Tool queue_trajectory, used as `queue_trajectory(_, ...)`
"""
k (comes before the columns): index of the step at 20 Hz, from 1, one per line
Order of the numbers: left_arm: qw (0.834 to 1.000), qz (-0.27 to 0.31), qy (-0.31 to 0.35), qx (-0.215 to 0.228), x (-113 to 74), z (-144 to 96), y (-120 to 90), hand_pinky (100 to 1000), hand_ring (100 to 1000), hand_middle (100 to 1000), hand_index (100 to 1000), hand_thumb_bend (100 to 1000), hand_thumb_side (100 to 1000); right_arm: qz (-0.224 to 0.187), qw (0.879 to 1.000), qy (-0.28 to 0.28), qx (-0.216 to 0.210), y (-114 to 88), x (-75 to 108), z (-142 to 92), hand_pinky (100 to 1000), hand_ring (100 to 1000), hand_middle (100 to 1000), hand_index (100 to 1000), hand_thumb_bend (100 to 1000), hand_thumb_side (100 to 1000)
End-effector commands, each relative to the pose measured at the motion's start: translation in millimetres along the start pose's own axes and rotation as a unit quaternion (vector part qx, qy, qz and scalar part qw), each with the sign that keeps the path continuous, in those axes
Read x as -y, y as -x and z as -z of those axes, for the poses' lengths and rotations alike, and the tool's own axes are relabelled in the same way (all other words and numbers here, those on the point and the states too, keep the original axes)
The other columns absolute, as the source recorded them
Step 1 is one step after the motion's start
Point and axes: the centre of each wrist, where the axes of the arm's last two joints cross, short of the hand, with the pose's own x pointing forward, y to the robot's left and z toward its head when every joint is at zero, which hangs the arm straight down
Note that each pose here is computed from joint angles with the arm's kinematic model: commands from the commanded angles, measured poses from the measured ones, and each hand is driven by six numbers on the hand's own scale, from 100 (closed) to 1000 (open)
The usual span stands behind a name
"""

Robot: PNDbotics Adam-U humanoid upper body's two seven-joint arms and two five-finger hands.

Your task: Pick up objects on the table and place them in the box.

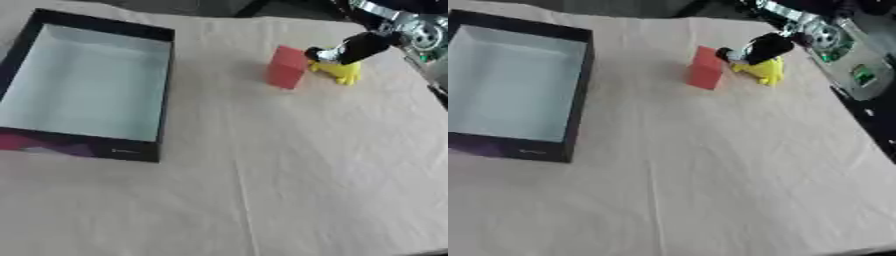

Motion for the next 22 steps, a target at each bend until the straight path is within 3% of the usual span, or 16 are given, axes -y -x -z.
queue_trajectory(1,1.0,0.008,-0.009,0.013,-6.9,6,-7,748,497,738,708,171,608,-0.017,1.0,0.016,-0.001,-10,5.7,1,1000,1000,1000,935,413,163)
queue_trajectory(15,1.0,0.009,-0.011,0.011,-6.4,6,-6,749,493,735,704,171,605,0.012,0.999,-0.045,0.001,-19,-12.7,6,1000,1000,1000,951,367,100)
queue_trajectory(22,1.0,0.007,-0.009,0.009,-4.5,5,-4,749,491,735,703,170,607,0.028,0.998,-0.059,0.007,-21,-9.6,8,1000,1000,1000,955,350,100)
